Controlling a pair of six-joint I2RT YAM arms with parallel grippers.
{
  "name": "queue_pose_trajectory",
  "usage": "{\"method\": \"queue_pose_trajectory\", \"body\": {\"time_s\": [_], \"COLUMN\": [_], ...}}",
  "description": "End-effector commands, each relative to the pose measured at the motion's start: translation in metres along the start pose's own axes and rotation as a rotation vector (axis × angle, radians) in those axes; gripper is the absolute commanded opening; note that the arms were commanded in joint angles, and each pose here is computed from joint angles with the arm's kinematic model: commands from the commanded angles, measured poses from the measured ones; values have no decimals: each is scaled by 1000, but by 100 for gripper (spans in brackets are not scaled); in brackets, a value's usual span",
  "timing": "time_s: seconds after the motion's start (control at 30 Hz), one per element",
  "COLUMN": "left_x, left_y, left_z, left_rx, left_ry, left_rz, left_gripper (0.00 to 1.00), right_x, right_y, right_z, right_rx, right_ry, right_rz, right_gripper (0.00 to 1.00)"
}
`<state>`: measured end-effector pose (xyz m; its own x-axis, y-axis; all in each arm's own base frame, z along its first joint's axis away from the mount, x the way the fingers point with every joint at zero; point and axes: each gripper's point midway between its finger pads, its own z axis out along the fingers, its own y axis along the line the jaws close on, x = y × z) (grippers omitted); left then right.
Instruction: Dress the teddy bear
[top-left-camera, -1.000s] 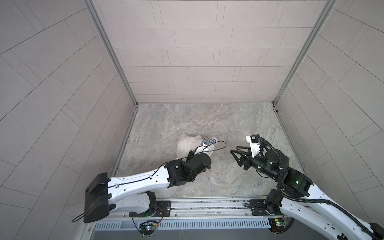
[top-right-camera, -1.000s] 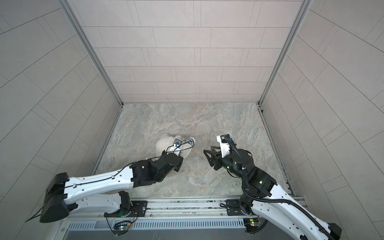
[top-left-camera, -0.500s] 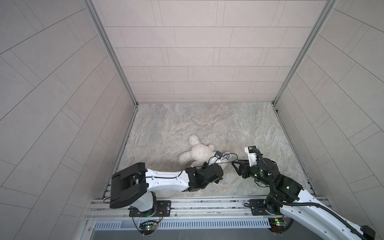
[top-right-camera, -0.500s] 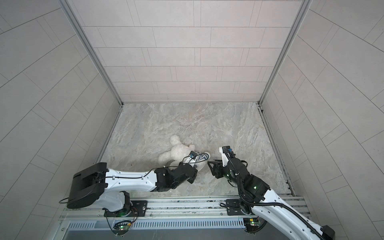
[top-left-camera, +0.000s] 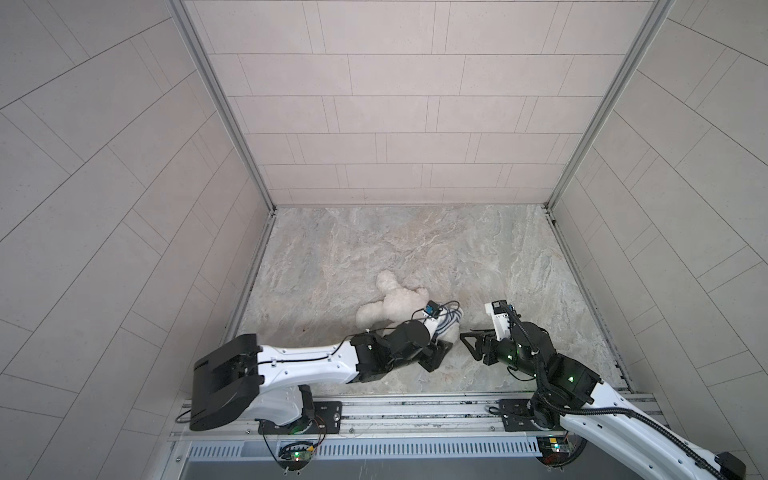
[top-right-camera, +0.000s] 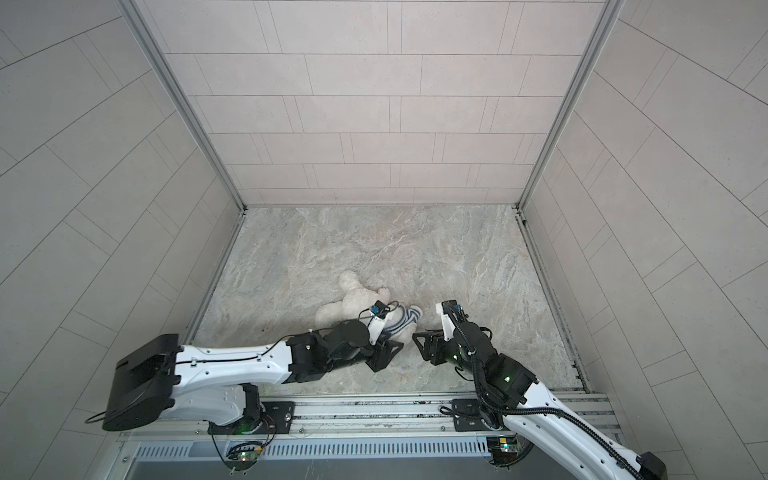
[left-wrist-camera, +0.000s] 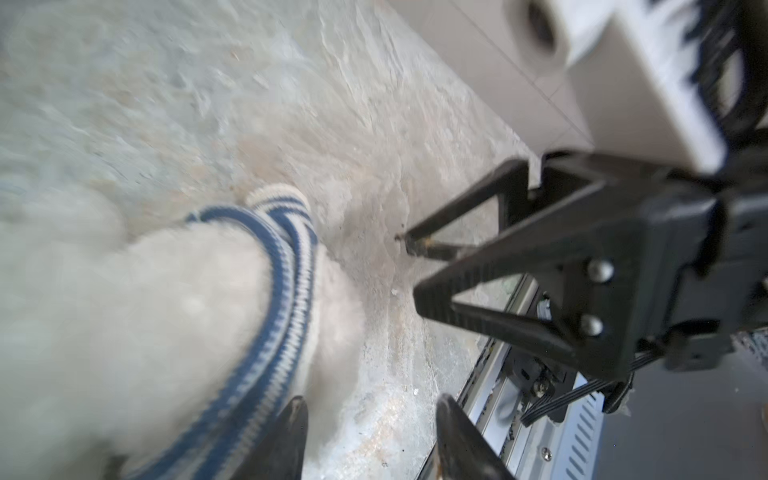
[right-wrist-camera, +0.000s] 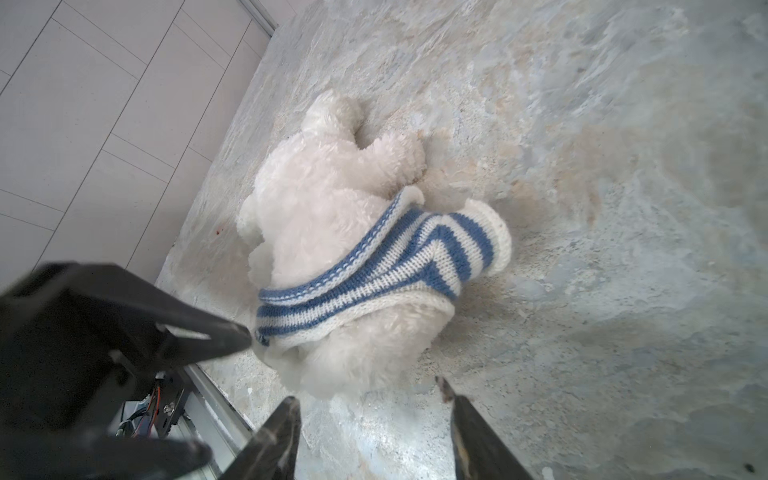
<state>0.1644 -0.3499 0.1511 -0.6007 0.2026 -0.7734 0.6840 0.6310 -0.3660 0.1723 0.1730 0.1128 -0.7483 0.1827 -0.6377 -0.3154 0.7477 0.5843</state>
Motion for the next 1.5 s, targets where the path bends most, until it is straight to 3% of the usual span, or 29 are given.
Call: {"method": "queue_pose_trajectory", "body": {"time_s": [0.0,0.13,0.57,0.7,0.8,0.97,1.17,1.47], "left_x": [-9,-14,-2,4,11,13,14,10], "left_y": [24,40,20,13,13,24,36,42], "left_z": [-14,-2,25,25,29,38,47,45], "left_rx": [-26,-25,64,72,49,5,-36,-67], "left_ry": [50,122,239,248,269,261,261,232], "left_rz": [36,17,30,44,61,38,40,28], "left_gripper": [55,48,34,35,42,38,37,12], "right_x": [4,4,2,7,10,10,16,16], "right_y": [10,13,11,9,7,5,2,-1], "right_z": [9,17,33,40,43,48,55,55], "right_rx": [-84,-86,-84,-77,-66,-58,-52,-36], "right_ry": [2,11,-7,18,31,36,56,57], "right_rz": [54,45,37,32,28,15,17,-11], "right_gripper": [64,67,66,61,60,58,48,13]}}
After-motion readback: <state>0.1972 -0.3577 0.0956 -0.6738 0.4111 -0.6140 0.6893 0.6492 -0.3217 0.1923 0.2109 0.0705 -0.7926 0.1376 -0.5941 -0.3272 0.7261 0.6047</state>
